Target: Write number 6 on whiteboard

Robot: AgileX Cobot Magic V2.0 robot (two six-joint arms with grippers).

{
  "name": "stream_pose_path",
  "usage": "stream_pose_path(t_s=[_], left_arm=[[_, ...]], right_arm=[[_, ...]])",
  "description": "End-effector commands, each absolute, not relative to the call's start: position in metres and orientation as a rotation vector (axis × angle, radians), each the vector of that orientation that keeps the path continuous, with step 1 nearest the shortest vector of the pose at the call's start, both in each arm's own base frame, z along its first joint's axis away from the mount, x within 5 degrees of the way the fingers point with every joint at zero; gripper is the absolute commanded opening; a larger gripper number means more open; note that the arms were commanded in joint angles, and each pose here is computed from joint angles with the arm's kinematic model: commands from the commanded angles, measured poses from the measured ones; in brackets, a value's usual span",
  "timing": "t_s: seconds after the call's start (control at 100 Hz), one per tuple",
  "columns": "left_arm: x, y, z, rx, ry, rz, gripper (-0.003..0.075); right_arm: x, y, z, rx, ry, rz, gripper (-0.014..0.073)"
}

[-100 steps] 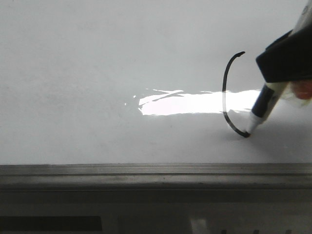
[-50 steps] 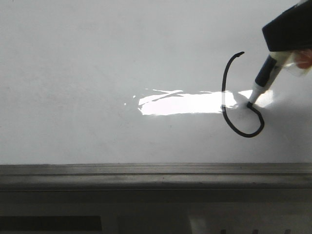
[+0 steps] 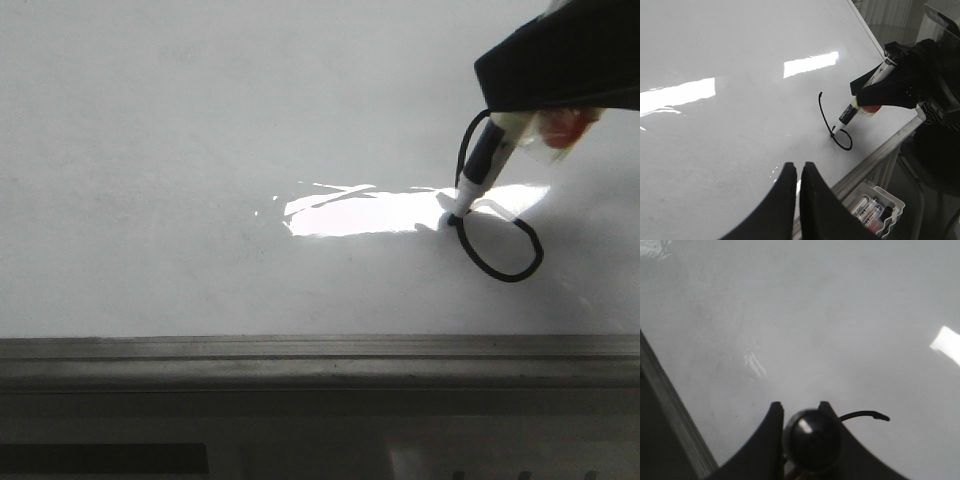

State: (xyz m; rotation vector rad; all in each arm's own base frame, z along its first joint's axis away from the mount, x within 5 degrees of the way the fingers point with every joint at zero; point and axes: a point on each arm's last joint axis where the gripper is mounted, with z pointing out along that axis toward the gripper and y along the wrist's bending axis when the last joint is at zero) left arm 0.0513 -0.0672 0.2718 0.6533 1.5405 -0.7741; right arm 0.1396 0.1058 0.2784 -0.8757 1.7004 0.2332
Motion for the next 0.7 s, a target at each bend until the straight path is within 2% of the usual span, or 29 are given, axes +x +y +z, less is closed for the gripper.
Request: stream_pose_path(t_s=[0.0, 0.14, 0.27, 0.32, 0.38, 0.47, 0.52, 0.57, 0.69], left_arm=[[0.054, -0.066, 0.282, 0.605, 1.518, -0.77, -0.002], [0.054, -0.066, 0.282, 0.605, 1.518, -0.77, -0.002], [0.053, -0.066, 0.281, 0.616, 1.521, -0.776, -0.0008], [0.051, -0.067, 0.281, 0.636, 1.524, -0.79, 0.0034], [0.051, -0.07, 0.281, 0.668, 1.538, -0.808, 0.0132], [0.054, -0.078, 0.283, 0.716, 1.582, -0.83, 0.029], [0.057, -0.084, 0.285, 0.743, 1.607, -0.831, 0.0352], [0.062, -0.09, 0.287, 0.776, 1.631, -0.832, 0.0381], [0.071, -0.109, 0.294, 0.914, 1.67, -0.846, 0.0364]], right_arm=[[0.143, 0.11, 0.284, -0.899, 1.66, 0.215, -0.0043], [0.138, 0.106, 0.299, -0.883, 1.651, 0.22, -0.0043], [0.123, 0.095, 0.338, -0.804, 1.648, 0.299, -0.0043], [0.116, 0.092, 0.352, -0.778, 1.648, 0.339, -0.0043], [0.108, 0.088, 0.364, -0.77, 1.656, 0.372, -0.0045], [0.102, 0.087, 0.37, -0.799, 1.696, 0.394, -0.0048], [0.1, 0.09, 0.367, -0.852, 1.706, 0.408, -0.0067], [0.096, 0.094, 0.366, -0.922, 1.683, 0.431, -0.0071], [0.086, 0.104, 0.367, -1.008, 1.619, 0.526, -0.0071]])
